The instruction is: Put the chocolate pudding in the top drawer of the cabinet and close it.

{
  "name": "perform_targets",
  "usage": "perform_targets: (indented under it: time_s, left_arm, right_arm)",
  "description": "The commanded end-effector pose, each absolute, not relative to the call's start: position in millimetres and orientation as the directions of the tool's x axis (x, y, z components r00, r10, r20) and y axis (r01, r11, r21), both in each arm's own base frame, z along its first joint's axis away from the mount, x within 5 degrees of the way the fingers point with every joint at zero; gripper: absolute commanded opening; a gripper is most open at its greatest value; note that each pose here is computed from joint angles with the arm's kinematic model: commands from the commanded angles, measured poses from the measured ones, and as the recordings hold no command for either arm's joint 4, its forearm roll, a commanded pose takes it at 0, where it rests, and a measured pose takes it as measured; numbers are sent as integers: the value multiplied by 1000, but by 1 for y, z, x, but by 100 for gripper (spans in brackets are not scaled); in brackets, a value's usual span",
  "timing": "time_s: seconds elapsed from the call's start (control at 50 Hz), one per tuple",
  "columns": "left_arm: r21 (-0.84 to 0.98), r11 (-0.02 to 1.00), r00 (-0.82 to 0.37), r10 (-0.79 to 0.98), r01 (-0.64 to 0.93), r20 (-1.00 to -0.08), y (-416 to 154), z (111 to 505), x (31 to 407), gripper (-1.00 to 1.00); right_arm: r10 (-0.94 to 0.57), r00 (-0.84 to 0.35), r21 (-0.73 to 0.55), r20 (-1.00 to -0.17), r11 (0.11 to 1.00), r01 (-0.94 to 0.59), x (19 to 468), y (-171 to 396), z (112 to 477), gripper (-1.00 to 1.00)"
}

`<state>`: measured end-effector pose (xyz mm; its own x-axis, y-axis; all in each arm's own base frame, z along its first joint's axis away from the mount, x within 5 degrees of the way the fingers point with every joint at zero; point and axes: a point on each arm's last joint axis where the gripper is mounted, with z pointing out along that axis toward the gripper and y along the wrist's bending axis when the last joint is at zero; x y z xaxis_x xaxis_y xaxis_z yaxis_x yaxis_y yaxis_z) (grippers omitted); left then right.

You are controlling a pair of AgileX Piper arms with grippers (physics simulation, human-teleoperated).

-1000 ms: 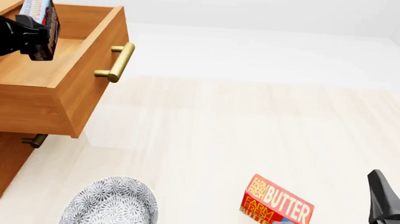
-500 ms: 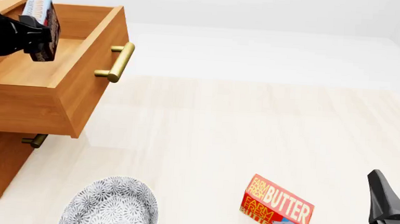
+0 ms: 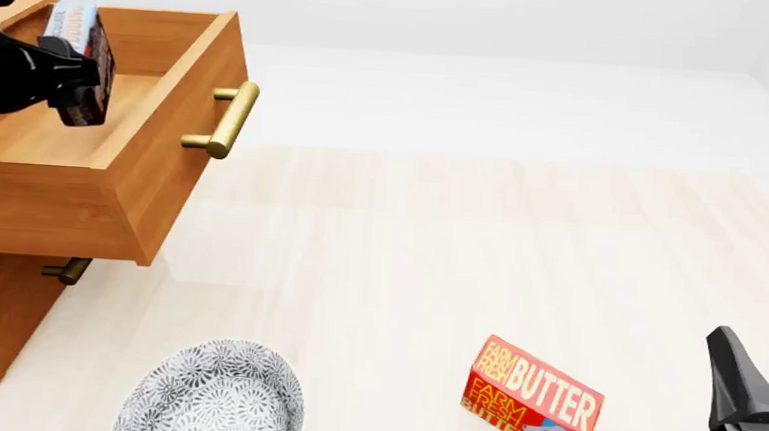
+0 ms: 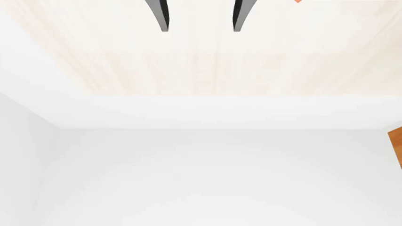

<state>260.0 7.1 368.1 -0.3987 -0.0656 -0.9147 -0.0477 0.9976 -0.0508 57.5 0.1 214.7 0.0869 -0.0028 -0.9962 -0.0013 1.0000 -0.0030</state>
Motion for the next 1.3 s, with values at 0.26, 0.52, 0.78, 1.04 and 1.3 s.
perform_targets:
  time_s: [0.26,0.52,0.78,1.04,1.3]
  left_arm:
    - [-46,997,-407,-67,-61,-911,10,361,263,-100]
    - [-49,997,-410,-71,-64,-909,11,358,265,-100]
    - [-51,997,-411,-69,-55,-909,9,358,265,-100]
    - [-66,997,-406,-76,-40,-911,3,360,262,100]
    - [-66,997,-400,-78,-42,-913,3,361,260,100]
  right_arm:
    - [-3,87,-3,-996,1000,-1,58,0,215,100]
    - [-3,87,-3,-996,1000,-1,58,0,215,100]
    - [-3,87,-3,-996,1000,-1,58,0,215,100]
    - [-3,87,-3,-996,1000,-1,58,0,215,100]
    - [-3,87,-3,-996,1000,-1,58,0,215,100]
